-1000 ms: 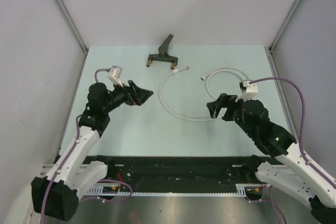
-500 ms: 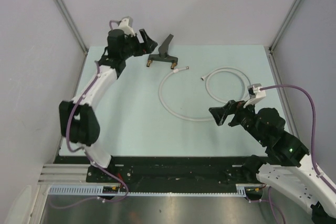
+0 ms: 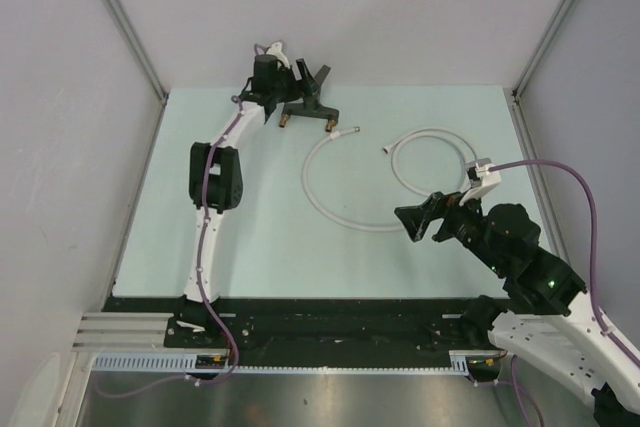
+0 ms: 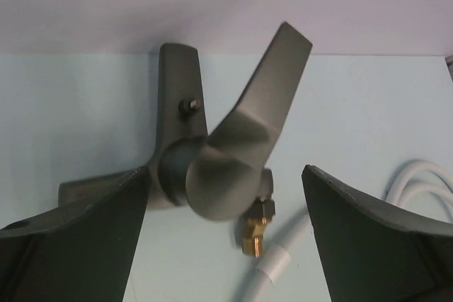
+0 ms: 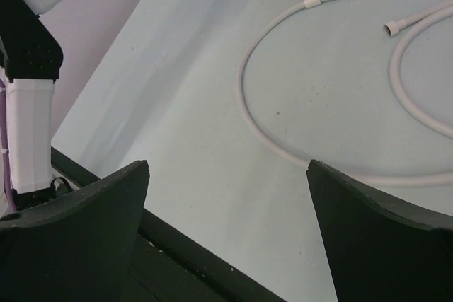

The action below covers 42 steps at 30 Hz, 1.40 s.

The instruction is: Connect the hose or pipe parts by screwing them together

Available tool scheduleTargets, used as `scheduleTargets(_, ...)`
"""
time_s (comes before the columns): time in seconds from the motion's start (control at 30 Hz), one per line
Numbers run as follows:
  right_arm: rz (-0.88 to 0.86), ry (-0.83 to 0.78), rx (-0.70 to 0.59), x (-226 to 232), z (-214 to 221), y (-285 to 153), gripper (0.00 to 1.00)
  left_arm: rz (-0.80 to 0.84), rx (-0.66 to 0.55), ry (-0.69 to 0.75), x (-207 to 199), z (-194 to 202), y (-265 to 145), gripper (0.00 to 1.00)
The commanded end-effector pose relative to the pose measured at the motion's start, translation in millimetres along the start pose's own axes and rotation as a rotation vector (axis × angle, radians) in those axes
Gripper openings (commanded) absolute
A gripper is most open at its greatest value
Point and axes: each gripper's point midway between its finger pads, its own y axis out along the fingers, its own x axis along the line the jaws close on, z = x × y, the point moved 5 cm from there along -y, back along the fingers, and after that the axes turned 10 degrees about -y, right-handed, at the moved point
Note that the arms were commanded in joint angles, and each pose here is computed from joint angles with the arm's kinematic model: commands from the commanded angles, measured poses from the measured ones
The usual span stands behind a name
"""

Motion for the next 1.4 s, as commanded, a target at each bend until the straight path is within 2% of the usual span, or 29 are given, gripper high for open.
scheduleTargets(0.0, -0.011, -0.016, -0.028, 4.2, -11.6, 8.3, 1.0, 0.111, -0.094, 0.016, -26.1, -31.3, 12.1, 0.93)
scheduleTargets(0.17, -0.018, -0.018, -0.024, 7.3, -12.6, 19.7, 1.0, 0.112, -0.124, 0.021, -13.6, -23.6, 25.8, 0.9)
scheduleTargets(0.2, -0.018, -0.02, -0.021, 7.6, -12.2, 21.6, 1.0, 0.164, -0.161, 0.036, -19.9, -28.6, 26.9, 0.89)
scheduleTargets(0.43, -0.009, -0.036, -0.022, 7.0, -12.8, 28.6, 1.0, 0.317, -0.158, 0.083, -46.5, -12.5, 33.5, 0.79)
scheduleTargets(0.77, -0.012, -0.022, -0.062, 5.6, -18.8, 12.6, 1.0, 0.311, -0.121, 0.016, -41.8, 10.0, 44.8, 0.73)
scheduleTargets(0.87, -0.007, -0.018, -0.076, 3.9, -20.3, 5.9, 1.0, 0.316, -0.106, 0.014, -41.6, 12.9, 43.8, 0.73)
scheduleTargets(1.03, -0.016, -0.009, -0.094, 3.9, -22.4, -2.5, 1.0, 0.304, -0.135, 0.056, -45.8, 3.4, 37.1, 0.82)
scheduleTargets(1.1, -0.017, -0.008, -0.1, 4.1, -23.4, -3.2, 1.0, 0.266, -0.175, 0.026, -39.9, -9.1, 33.6, 0.86)
scheduleTargets(1.2, -0.042, -0.013, -0.12, 7.4, -27.5, -3.9, 1.0, 0.24, -0.21, -0.072, -21.5, -23.4, 30.1, 0.84)
scheduleTargets(1.37, -0.054, -0.006, -0.137, 9.8, -31.5, -2.6, 1.0, 0.211, -0.248, -0.094, -8.9, -33.5, 29.4, 0.83)
